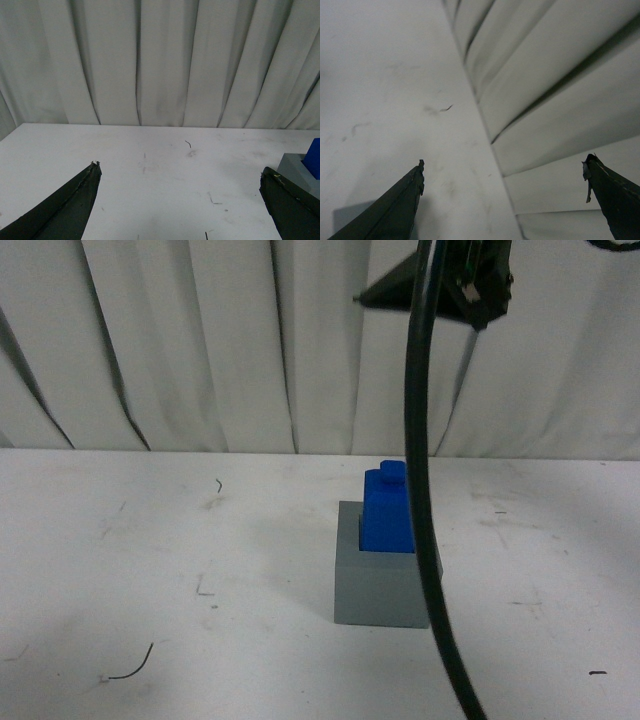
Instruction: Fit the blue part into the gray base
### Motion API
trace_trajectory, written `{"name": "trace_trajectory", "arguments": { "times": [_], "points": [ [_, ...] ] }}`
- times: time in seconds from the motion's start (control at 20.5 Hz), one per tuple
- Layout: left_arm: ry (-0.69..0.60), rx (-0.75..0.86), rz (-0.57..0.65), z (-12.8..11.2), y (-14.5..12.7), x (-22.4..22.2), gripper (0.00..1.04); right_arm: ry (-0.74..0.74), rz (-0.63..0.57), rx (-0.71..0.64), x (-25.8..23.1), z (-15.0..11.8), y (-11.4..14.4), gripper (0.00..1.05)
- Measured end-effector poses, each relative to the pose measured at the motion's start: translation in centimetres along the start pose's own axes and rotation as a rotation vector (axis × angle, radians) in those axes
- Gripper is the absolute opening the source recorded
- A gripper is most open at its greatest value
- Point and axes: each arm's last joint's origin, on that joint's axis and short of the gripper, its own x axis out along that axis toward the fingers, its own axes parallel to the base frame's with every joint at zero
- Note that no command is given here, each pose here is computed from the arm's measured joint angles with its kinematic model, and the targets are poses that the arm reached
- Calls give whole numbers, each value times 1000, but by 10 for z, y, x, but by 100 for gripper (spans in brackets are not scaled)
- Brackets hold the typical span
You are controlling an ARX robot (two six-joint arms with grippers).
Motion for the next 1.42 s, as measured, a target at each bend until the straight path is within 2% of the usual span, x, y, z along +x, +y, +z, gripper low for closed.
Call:
{"name": "trace_trajectory", "arguments": {
  "times": [0.15, 0.44, 0.83, 0.98, 1.08, 1.17, 1.42],
  "points": [
    [0, 0, 0, 0, 0, 0, 98, -27, -73, 13, -8, 2, 1, 98],
    [0, 0, 0, 0, 0, 0, 98, -110, -321, 94, -40, -5, 6, 98],
    [0, 0, 0, 0, 0, 0, 98, -258, -503, 235, -102, -19, 26, 98],
    [0, 0, 0, 0, 0, 0, 98, -176, -641, 428, -121, -18, 45, 89],
    [0, 0, -1, 0, 0, 0, 98, -142, -716, 494, -130, -20, 57, 84],
    [0, 0, 0, 0, 0, 0, 98, -87, -846, 622, -148, -30, 82, 73],
    [0, 0, 3, 0, 0, 0, 98, -16, -998, 730, -181, -53, 122, 54]
  ]
}}
